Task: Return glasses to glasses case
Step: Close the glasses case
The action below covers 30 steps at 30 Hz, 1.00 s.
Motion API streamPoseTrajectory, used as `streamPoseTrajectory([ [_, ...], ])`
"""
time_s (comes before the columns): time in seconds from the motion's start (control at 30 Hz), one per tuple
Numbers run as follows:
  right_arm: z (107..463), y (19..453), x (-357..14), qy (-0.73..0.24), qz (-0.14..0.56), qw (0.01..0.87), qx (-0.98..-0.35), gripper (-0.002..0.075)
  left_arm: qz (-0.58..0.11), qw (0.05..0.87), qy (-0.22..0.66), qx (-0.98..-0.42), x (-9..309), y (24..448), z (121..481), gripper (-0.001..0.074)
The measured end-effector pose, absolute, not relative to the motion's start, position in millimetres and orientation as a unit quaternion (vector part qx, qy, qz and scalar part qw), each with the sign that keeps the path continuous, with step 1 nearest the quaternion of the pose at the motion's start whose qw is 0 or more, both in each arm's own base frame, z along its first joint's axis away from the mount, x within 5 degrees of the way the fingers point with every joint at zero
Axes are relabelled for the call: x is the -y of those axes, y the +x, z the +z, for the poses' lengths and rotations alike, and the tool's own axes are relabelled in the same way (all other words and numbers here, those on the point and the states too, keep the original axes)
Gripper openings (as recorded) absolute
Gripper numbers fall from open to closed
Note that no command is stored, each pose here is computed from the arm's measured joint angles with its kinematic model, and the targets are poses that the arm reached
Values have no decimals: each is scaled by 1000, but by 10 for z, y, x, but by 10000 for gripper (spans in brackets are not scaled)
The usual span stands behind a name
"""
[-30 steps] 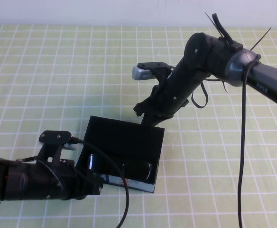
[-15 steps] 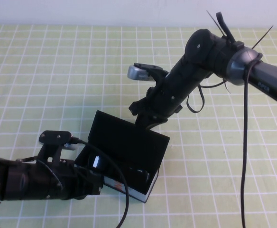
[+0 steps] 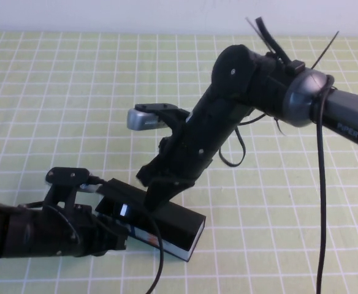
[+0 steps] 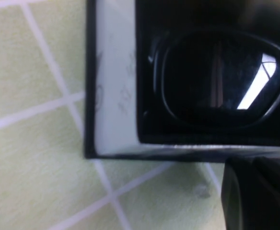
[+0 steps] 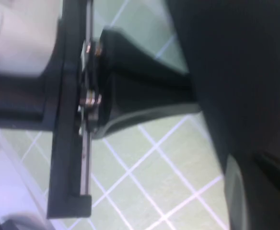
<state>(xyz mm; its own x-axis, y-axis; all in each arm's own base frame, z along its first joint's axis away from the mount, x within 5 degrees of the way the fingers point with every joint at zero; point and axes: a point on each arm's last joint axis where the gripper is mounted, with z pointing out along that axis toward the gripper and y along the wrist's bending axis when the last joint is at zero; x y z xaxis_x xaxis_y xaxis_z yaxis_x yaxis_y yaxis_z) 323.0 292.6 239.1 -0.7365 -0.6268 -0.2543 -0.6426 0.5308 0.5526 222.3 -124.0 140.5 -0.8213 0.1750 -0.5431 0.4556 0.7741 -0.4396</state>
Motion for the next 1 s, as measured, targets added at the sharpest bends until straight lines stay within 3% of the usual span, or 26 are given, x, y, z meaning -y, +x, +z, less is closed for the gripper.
streamPoseTrajectory([
  [0.27, 2346, 3159, -2999, -374, 307, 4, -875, -11, -254, 295, 185, -902, 1108, 2044, 1916, -2],
  [0.5, 2125, 3204, -3020, -367, 295, -18, -882, -11, -265, 388, 206, -859, 988, 1699, 2509, -2],
  [0.77, 2011, 3221, -3036, -362, 294, -31, -884, -11, -263, 494, 233, -795, 839, 1293, 2931, -2],
  [1.0, 2413, 3150, -2975, -375, 301, 13, -877, -11, -219, 604, 187, -744, 577, 952, 2920, -2],
])
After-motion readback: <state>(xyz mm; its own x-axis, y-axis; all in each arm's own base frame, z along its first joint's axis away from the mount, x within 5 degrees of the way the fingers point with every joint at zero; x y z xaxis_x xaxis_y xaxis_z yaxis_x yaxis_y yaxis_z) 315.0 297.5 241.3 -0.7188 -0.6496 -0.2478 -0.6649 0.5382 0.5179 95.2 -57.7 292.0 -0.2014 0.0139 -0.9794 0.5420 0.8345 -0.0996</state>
